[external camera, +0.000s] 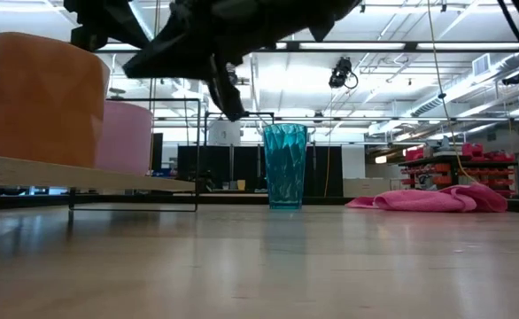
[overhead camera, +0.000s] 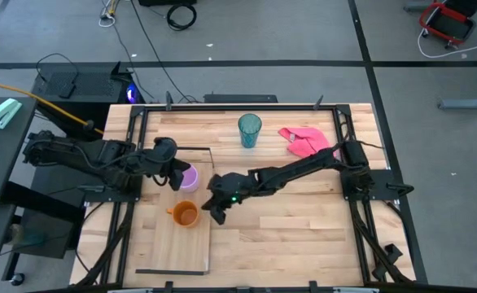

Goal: Stack small to large cups/mugs on shelf
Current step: Adjust the cups on the shelf, then put the blue cup on the shelf

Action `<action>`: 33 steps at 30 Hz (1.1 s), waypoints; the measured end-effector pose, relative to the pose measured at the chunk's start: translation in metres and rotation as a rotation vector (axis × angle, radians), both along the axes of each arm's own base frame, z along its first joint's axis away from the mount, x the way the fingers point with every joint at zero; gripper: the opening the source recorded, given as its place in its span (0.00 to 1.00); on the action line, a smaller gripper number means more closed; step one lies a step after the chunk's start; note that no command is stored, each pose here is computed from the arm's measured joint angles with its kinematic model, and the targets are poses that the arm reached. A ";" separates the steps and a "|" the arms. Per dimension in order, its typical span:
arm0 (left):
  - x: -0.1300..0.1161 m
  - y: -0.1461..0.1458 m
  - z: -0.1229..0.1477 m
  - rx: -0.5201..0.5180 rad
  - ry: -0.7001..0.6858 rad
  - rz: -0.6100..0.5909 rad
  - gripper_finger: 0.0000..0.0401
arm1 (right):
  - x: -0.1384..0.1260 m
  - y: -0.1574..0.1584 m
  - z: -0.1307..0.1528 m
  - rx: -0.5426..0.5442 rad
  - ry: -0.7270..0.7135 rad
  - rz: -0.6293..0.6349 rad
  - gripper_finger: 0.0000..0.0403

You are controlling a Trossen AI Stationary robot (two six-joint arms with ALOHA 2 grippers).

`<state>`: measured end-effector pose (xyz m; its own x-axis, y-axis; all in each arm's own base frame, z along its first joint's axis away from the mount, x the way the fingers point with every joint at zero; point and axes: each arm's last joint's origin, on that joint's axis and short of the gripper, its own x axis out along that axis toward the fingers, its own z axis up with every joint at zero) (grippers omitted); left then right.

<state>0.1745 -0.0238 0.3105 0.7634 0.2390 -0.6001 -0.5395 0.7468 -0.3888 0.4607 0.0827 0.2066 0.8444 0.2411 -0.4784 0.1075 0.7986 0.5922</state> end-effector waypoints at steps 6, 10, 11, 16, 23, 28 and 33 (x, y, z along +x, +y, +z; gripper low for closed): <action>-0.001 0.000 -0.002 -0.016 0.016 0.016 0.05 | 0.005 0.003 -0.014 -0.001 -0.001 0.021 0.01; -0.003 0.001 -0.003 -0.030 0.035 0.032 0.06 | 0.006 0.009 -0.018 -0.002 -0.018 0.040 0.01; -0.003 0.001 -0.004 -0.030 0.038 0.032 0.06 | 0.007 0.009 -0.018 -0.001 -0.025 0.041 0.01; -0.003 0.001 -0.004 -0.030 0.038 0.033 0.05 | 0.009 0.008 -0.013 -0.009 -0.084 0.028 0.01; -0.003 0.001 -0.004 -0.029 0.038 0.034 0.03 | 0.011 0.008 -0.020 -0.007 -0.070 0.012 0.01; -0.003 0.001 -0.004 -0.033 0.038 0.037 0.05 | 0.010 0.010 -0.022 0.004 -0.052 0.044 0.01; -0.003 0.001 -0.004 -0.033 0.044 0.037 0.07 | 0.009 0.009 -0.024 -0.014 -0.029 0.055 0.01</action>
<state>0.1711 -0.0232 0.3063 0.7273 0.2464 -0.6406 -0.5838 0.7129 -0.3885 0.4696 0.0917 0.1831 0.8436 0.2810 -0.4575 0.0462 0.8109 0.5833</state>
